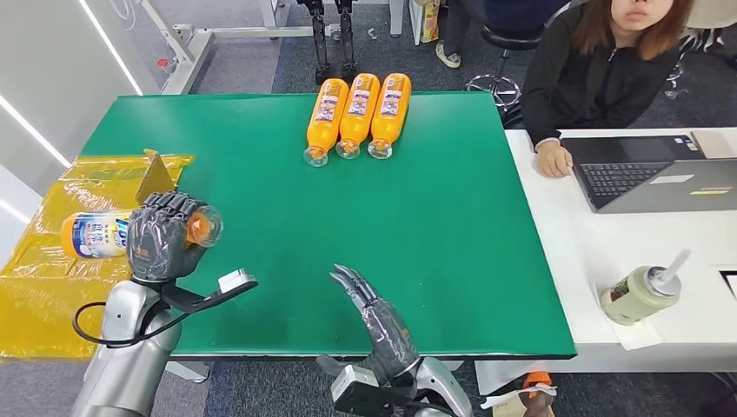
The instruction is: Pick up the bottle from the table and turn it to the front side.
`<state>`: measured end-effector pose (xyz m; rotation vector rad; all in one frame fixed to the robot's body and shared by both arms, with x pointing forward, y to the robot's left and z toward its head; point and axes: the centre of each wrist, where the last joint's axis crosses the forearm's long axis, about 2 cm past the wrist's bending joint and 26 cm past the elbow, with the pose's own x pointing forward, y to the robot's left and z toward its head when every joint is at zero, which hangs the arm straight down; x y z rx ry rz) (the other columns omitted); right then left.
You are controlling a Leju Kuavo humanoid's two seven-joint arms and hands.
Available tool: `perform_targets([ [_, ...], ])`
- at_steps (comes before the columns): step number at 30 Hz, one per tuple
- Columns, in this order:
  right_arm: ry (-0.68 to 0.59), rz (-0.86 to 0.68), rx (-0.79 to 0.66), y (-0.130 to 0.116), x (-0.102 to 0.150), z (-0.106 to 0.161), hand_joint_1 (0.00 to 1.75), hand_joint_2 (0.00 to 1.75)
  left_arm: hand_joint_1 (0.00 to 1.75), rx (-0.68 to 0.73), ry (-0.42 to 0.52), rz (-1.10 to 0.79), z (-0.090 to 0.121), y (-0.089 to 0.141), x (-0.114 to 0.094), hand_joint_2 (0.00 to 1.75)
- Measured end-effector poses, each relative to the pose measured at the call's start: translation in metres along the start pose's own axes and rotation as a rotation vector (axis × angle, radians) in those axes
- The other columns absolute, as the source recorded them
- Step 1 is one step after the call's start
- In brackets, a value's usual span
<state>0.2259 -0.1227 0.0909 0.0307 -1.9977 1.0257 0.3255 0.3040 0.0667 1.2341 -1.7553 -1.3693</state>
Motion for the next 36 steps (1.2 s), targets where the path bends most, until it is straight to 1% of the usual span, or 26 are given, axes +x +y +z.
perform_targets([
  [2, -0.006, -0.011, -0.001, -0.001, -0.001, 0.001, 0.00, 1.75, 0.34, -0.073, 0.038, -0.066, 0.009, -0.008, -0.005, 1.75],
  [3, -0.011, -0.016, -0.001, -0.001, -0.002, 0.002, 0.00, 1.75, 0.27, -0.108, 0.064, -0.093, 0.014, -0.012, -0.008, 1.75],
  [4, -0.015, -0.019, 0.001, -0.001, -0.003, 0.002, 0.00, 1.75, 0.59, -0.141, 0.088, -0.113, 0.020, -0.016, -0.010, 1.75],
  [5, -0.018, -0.020, 0.003, -0.002, -0.004, 0.003, 0.00, 1.75, 0.96, -0.172, 0.107, -0.130, 0.025, -0.020, -0.011, 1.75],
  [7, -0.023, -0.017, 0.009, -0.003, -0.007, 0.004, 0.00, 1.75, 1.68, -0.233, 0.111, -0.157, 0.034, -0.028, -0.015, 1.75],
  [8, -0.025, -0.015, 0.011, -0.003, -0.008, 0.004, 0.00, 1.75, 1.73, -0.263, 0.107, -0.168, 0.038, -0.031, -0.017, 1.75],
  [9, -0.027, -0.014, 0.013, -0.004, -0.009, 0.005, 0.00, 1.75, 1.70, -0.292, 0.102, -0.177, 0.042, -0.034, -0.018, 1.75],
  [10, -0.029, -0.015, 0.015, -0.004, -0.009, 0.005, 0.00, 1.75, 1.54, -0.315, 0.098, -0.183, 0.044, -0.037, -0.019, 1.75],
  [11, -0.029, -0.016, 0.018, -0.003, -0.010, 0.006, 0.00, 1.75, 1.22, -0.337, 0.093, -0.189, 0.046, -0.039, -0.020, 1.75],
  [13, -0.027, -0.017, 0.024, -0.003, -0.011, 0.007, 0.00, 1.75, 0.38, -0.370, 0.088, -0.198, 0.050, -0.041, -0.024, 1.75],
  [14, -0.025, -0.016, 0.027, -0.003, -0.011, 0.008, 0.00, 1.75, 0.12, -0.386, 0.086, -0.202, 0.051, -0.043, -0.026, 1.75],
  [15, -0.023, -0.016, 0.030, -0.003, -0.012, 0.009, 0.00, 1.75, 0.00, -0.401, 0.086, -0.206, 0.054, -0.044, -0.028, 1.75],
  [22, -0.014, -0.027, 0.046, -0.004, -0.015, 0.013, 0.00, 1.75, 0.00, -0.458, 0.086, -0.216, 0.068, -0.047, -0.035, 1.75],
  [31, 0.001, -0.024, 0.043, -0.006, -0.021, 0.020, 0.00, 1.75, 0.00, -0.430, 0.075, -0.106, 0.078, -0.048, -0.033, 1.75],
  [33, 0.004, -0.024, 0.042, -0.006, -0.021, 0.021, 0.00, 1.75, 0.00, -0.406, 0.061, -0.040, 0.077, -0.048, -0.029, 1.75],
  [35, 0.010, -0.026, 0.038, -0.005, -0.021, 0.022, 0.00, 1.75, 0.00, -0.346, 0.039, 0.094, 0.074, -0.050, -0.019, 1.75],
  [36, 0.011, -0.027, 0.037, -0.005, -0.021, 0.022, 0.00, 1.75, 0.00, -0.325, 0.033, 0.131, 0.073, -0.050, -0.016, 1.75],
])
